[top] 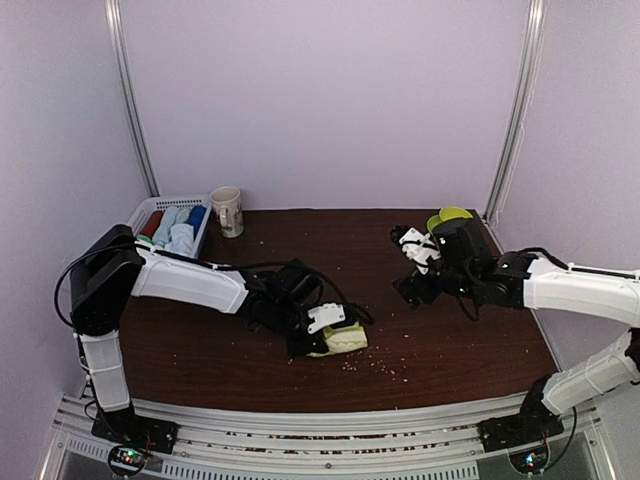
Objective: Roll the towels
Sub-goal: Roll the towel at the center of the board.
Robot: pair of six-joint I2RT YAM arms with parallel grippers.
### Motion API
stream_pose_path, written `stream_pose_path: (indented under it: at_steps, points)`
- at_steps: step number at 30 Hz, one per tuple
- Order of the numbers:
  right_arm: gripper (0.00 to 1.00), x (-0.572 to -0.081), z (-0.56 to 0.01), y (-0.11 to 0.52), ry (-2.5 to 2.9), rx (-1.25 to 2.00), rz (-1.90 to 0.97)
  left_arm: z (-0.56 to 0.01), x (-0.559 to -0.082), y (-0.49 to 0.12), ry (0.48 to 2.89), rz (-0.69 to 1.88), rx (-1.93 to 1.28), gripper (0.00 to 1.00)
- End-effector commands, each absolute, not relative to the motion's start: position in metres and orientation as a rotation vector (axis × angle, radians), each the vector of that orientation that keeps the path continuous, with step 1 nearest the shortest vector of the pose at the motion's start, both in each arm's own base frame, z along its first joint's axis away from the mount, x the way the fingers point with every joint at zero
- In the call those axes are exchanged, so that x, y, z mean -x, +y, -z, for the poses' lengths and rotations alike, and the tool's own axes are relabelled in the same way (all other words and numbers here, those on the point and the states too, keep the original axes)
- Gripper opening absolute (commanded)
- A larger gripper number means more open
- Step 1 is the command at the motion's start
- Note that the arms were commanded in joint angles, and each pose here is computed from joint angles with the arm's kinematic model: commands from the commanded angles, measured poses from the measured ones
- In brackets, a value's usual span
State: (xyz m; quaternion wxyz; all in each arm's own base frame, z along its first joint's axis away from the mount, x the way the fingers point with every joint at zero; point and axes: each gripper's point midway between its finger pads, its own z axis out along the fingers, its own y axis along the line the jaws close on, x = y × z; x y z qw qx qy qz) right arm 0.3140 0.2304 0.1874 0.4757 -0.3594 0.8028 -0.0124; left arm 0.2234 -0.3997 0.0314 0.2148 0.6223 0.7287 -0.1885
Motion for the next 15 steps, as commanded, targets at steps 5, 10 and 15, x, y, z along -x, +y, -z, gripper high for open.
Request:
stream_pose_path:
  at_steps: [5,10,15]
  points:
    - [1.0,-0.303,-0.229,0.209,1.704,0.568,-0.106,0.007,-0.201,-0.373,2.377,0.831,-1.71,0.0]
    - [1.0,-0.277,-0.208,0.242,1.617,0.826,-0.125,0.011,-0.209,-0.367,2.519,0.953,-1.593,0.0]
    - [0.99,-0.247,-0.194,0.271,1.465,1.036,-0.053,0.018,-0.215,-0.36,2.615,1.078,-1.511,0.0]
